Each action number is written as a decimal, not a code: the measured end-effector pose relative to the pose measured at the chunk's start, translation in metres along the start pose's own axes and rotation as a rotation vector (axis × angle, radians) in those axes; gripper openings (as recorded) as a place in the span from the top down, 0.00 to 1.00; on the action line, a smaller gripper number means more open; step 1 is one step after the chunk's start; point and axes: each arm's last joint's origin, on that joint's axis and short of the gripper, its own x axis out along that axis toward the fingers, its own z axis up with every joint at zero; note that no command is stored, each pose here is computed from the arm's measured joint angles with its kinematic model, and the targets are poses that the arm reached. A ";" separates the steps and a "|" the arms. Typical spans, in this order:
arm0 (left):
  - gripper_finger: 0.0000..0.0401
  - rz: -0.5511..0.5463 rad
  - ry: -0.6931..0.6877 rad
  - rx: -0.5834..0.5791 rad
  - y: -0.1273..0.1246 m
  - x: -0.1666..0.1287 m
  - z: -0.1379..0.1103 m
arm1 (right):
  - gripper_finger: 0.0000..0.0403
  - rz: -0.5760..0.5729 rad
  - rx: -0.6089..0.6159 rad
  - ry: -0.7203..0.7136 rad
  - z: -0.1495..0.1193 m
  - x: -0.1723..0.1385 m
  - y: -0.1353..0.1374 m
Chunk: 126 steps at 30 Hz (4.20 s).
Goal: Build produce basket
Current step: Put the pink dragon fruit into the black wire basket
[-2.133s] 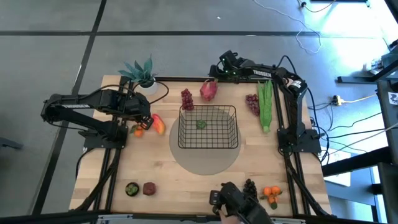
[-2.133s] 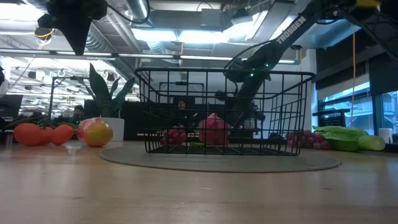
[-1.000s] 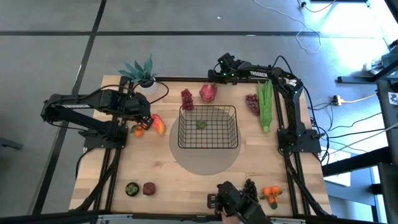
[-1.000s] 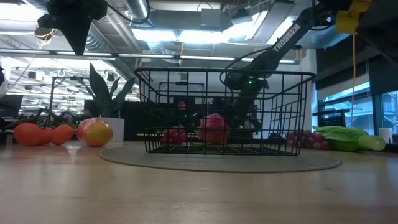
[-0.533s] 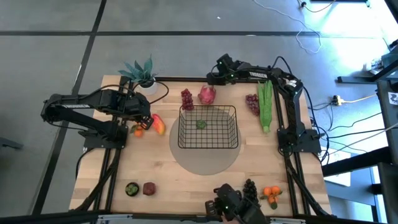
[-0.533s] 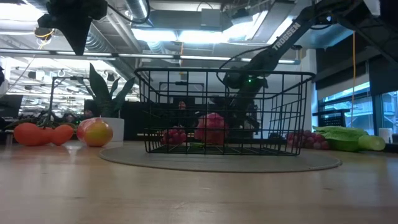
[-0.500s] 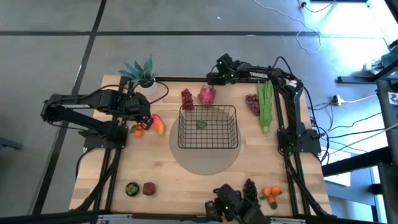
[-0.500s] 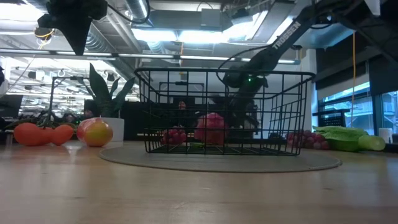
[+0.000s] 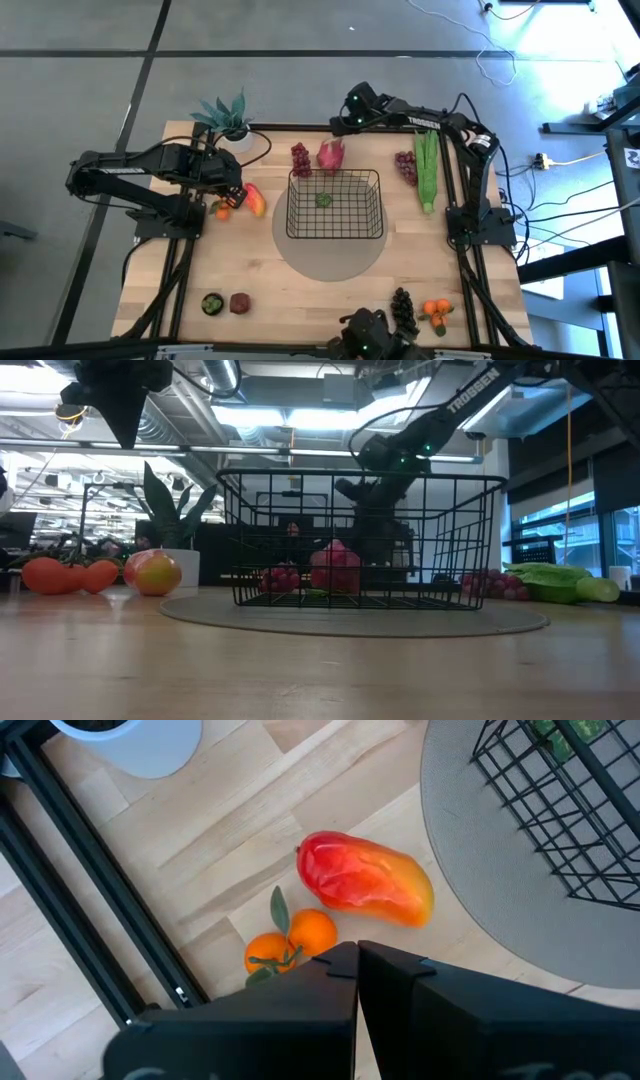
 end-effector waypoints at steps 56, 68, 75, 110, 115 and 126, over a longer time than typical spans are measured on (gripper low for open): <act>1.00 0.015 -0.018 0.008 0.000 0.000 0.001 | 0.70 -0.160 0.261 0.031 -0.018 0.030 -0.007; 1.00 0.015 -0.018 0.008 0.000 0.000 0.001 | 0.70 -0.083 0.339 0.082 -0.020 0.040 -0.007; 1.00 0.014 -0.018 0.008 0.000 0.000 0.000 | 0.70 -0.023 0.324 0.097 -0.019 0.040 -0.004; 1.00 0.014 -0.018 0.007 0.001 0.000 0.001 | 0.99 -0.017 0.042 0.103 -0.027 0.053 0.003; 1.00 0.014 -0.018 0.007 0.000 0.000 0.000 | 1.00 0.017 -0.043 0.064 -0.014 0.047 0.015; 1.00 0.016 -0.020 0.008 0.000 0.000 0.001 | 1.00 -0.008 -0.299 0.026 0.013 0.008 0.073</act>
